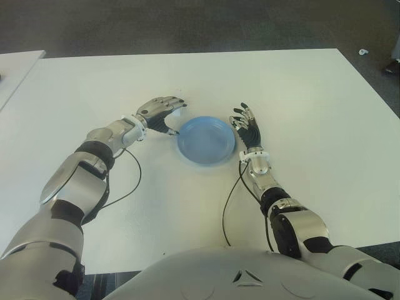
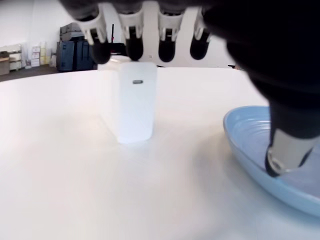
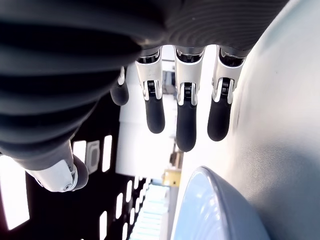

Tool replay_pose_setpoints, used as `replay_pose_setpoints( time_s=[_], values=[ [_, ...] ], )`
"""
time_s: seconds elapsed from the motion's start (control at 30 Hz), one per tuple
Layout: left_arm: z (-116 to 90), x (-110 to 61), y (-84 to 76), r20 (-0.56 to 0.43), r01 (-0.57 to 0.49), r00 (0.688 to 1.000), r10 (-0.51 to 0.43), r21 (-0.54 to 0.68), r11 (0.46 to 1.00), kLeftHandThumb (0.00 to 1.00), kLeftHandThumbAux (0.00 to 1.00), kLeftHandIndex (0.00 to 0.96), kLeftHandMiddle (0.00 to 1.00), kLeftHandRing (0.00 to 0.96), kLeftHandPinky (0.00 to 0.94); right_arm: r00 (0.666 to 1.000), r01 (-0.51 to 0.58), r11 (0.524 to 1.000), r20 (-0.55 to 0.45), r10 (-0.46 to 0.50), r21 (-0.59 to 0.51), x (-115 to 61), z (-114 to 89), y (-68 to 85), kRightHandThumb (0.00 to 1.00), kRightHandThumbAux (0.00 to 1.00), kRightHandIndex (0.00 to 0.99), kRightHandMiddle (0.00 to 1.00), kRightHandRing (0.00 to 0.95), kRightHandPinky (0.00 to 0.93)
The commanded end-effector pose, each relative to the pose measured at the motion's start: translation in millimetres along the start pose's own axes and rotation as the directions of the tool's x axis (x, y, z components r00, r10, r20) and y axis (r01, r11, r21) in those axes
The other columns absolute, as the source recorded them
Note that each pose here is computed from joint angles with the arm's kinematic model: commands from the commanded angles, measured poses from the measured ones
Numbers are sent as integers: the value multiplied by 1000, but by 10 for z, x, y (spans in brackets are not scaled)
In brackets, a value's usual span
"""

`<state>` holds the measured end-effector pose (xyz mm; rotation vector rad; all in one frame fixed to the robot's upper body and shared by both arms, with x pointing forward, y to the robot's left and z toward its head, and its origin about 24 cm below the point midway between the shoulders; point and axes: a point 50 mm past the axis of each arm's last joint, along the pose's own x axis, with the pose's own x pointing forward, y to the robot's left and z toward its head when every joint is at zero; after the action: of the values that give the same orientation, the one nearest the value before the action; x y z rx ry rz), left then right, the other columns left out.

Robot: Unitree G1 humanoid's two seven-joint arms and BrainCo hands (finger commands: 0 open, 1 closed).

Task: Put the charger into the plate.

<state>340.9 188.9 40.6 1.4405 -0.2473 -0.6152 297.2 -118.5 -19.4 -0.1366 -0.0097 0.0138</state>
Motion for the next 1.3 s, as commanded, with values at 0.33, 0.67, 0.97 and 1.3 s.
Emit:
replay_pose_setpoints(
  time_s=[0.33,0.67,0.97,1.3],
  values=[
    [-98,-152,-237,-68,155,982,-175,-234,960,0,512,0,0,0,54,945,1,1000,-328,-9,-24,-477,-601,-17,0,511,0,204,279,304],
    [-134,-191,-258,-80,202,968,-239,-320,926,0,476,0,0,0,39,943,4,1000,-333,-11,-22,-476,-605,-22,0,484,0,190,265,303],
    [-153,-232,-259,-74,225,960,-269,-362,904,0,456,0,0,0,48,942,4,1000,-337,-10,-20,-475,-608,-26,0,443,0,182,248,276],
    [-178,-265,-211,-65,243,954,-292,-404,882,0,455,0,0,0,23,941,-2,1000,-337,-5,-21,-469,-606,-31,0,418,0,196,256,274]
  ],
)
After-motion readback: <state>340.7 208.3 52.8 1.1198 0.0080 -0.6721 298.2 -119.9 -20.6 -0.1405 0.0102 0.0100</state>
